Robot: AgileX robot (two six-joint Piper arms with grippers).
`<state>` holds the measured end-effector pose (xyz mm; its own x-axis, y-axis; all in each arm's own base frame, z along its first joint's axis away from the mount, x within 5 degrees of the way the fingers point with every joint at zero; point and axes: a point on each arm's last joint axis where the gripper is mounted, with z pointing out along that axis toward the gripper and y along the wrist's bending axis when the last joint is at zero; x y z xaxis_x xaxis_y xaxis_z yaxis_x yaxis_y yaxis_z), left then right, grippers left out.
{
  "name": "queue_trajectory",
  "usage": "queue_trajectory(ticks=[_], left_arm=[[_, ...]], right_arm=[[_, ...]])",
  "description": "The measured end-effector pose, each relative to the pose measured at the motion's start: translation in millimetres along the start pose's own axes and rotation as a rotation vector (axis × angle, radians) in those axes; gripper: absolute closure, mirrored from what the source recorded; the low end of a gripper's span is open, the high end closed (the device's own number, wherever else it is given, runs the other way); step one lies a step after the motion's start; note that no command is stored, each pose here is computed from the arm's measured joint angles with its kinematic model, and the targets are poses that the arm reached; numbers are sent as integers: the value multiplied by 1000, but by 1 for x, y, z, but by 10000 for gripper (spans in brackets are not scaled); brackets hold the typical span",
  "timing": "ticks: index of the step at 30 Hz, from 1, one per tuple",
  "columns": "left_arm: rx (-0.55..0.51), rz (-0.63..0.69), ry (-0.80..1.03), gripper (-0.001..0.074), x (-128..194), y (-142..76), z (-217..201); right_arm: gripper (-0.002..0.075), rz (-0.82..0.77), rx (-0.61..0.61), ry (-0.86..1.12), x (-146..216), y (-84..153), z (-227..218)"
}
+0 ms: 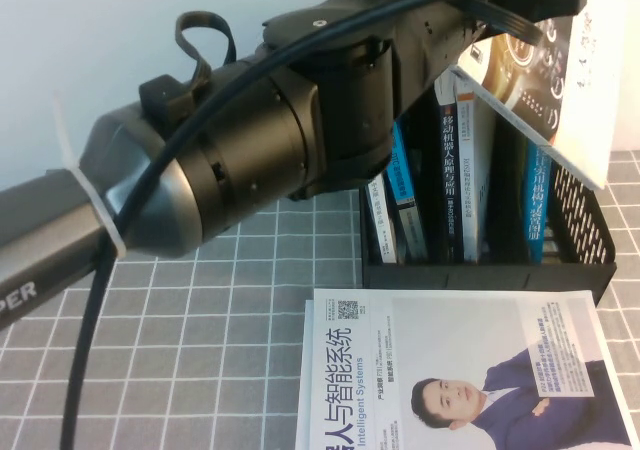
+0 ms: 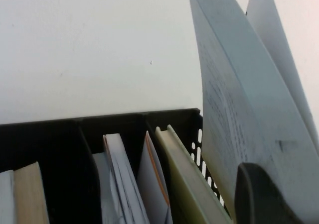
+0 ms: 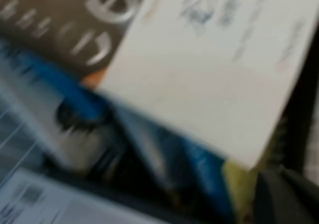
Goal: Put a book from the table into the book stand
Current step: Place the book on the book shelf
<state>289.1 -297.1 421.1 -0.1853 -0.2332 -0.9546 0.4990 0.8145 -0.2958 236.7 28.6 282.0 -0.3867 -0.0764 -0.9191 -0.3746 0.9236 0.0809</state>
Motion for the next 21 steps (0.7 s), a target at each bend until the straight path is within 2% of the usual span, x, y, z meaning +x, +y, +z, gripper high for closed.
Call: queue_trajectory(ticks=[3, 6, 10, 14, 17, 21], left_arm=[[-21, 44, 4, 636, 2, -6, -3], [-22, 86, 8, 637, 5, -18, -7], [-9, 146, 11, 637, 9, -36, -13], [-35, 159, 12, 637, 11, -40, -13], [-59, 136, 22, 637, 17, -38, -9], [-100, 22, 30, 637, 24, -35, -4]], right_arm=[[729, -13, -149, 193, 18, 13, -1], [729, 3, -155, 333, 30, 13, -4], [729, 66, -57, 287, 26, 5, -2], [729, 148, 68, 153, 14, -6, 0], [729, 214, 180, 37, -3, -17, 0], [729, 314, 287, -81, -22, -29, -4]])
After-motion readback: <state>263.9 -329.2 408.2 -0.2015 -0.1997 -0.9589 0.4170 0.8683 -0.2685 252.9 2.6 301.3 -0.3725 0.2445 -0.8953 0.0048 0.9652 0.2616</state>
